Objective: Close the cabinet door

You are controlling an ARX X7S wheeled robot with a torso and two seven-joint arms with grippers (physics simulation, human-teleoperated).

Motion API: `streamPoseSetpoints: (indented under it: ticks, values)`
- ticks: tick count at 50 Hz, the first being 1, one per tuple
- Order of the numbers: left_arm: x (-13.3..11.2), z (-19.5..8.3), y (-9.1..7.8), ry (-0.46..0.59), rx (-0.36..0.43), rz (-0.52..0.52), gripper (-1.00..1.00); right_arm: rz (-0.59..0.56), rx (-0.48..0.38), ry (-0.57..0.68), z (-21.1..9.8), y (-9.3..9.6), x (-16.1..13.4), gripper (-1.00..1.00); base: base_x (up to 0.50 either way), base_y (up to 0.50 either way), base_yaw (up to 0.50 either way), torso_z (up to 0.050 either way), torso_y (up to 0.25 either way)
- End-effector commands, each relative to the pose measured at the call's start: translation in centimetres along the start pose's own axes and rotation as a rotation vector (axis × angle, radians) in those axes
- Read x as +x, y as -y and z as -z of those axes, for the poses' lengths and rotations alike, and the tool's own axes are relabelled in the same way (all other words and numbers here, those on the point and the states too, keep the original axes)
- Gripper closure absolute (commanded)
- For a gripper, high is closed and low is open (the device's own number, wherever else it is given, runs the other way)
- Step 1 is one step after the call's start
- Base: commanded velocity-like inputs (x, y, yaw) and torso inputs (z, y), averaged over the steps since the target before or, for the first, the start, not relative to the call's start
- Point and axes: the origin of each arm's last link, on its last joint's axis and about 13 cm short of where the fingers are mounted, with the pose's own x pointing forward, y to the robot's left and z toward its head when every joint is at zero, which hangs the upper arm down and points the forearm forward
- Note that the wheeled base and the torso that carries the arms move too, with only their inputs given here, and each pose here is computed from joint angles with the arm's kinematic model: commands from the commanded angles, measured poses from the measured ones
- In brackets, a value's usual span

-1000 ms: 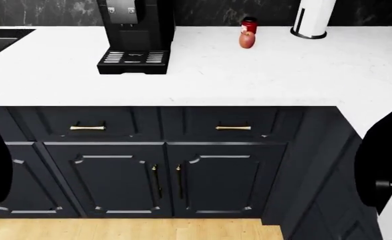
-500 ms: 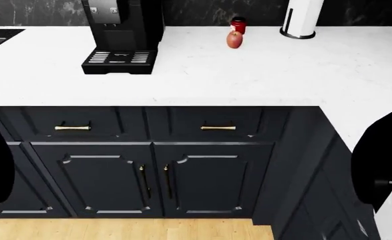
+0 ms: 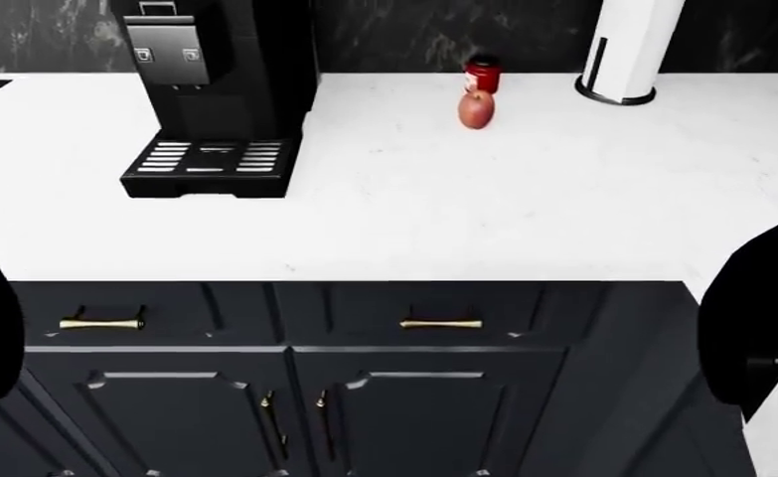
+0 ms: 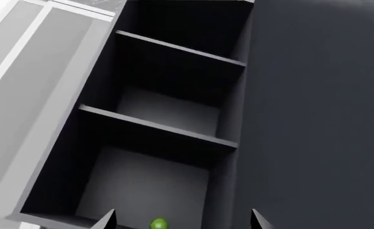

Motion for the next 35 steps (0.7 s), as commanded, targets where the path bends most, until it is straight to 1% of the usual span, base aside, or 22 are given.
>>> streamPoseSetpoints:
  ticks: [1,35]
  values:
    - [0.06,-0.16,0.06,0.003,0.002,0.008,-1.0,0.0,0.006,0.002,-0.17,0.1,0.0,-1.0,0.5,0.0,0.0,0.0,0.0]
    - [0.29,-1.06,0.03,0.023,0.014,0.014,-1.0,-0.008,0.004,0.014,-0.54,0.21,-0.14,-1.0,0.5,0.0,0.0,0.0,0.001]
